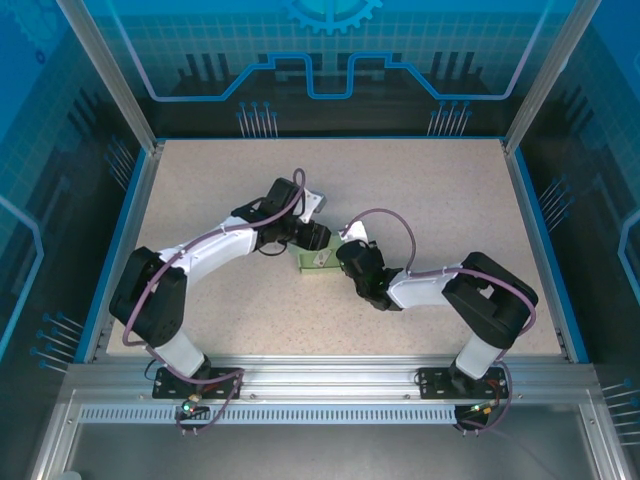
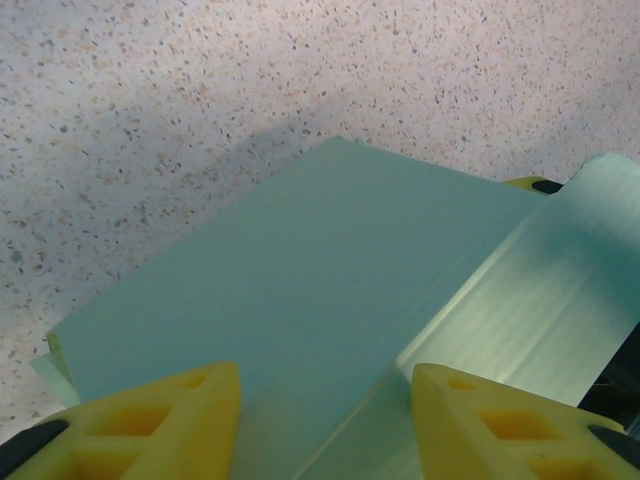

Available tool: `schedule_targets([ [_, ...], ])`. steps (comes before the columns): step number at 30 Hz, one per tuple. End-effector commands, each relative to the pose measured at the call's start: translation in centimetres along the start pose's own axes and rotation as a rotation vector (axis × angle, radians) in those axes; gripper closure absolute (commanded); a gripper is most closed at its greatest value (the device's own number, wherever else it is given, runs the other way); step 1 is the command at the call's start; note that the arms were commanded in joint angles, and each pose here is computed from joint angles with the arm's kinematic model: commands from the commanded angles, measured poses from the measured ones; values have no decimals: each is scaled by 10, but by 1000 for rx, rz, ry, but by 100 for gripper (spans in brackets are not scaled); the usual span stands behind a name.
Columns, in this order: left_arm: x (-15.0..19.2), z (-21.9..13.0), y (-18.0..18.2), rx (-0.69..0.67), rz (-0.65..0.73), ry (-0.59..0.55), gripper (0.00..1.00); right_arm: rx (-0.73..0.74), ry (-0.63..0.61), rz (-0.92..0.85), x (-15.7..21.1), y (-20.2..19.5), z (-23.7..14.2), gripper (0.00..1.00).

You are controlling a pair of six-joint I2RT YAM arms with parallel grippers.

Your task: Fold the paper box

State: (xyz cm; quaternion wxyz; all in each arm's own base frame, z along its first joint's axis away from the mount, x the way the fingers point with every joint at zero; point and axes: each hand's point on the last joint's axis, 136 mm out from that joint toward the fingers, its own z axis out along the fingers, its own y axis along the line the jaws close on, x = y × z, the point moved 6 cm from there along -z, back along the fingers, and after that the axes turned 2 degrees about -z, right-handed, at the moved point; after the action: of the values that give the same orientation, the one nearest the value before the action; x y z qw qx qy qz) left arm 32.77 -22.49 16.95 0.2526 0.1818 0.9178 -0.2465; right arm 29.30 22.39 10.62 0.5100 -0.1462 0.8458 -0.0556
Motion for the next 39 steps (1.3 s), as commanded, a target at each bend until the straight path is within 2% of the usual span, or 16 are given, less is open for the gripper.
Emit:
schedule_targets([
  [1,21,16,4,-18,-30,72,50,-33,20,-13,-1,1,-5,85],
  [10,26,24,4,-21,-35,80,51,-42,34,-36,3,-7,-15,74],
  [19,26,28,7,-47,-32,78,50,-68,51,-73,-1,-25,-42,70],
  [21,27,30,9,-52,-31,74,51,-105,39,-59,-9,-32,-53,69],
  [25,25,33,9,-47,-38,52,51,-270,44,47,-28,-40,-60,62],
  [28,27,36,9,-35,-49,35,51,-369,82,127,-42,-43,-50,58],
  [33,33,42,12,-31,-75,13,51,-435,193,247,-54,-52,-17,55],
  [39,36,45,13,-14,-105,-8,50,-475,317,247,-49,-36,20,51],
])
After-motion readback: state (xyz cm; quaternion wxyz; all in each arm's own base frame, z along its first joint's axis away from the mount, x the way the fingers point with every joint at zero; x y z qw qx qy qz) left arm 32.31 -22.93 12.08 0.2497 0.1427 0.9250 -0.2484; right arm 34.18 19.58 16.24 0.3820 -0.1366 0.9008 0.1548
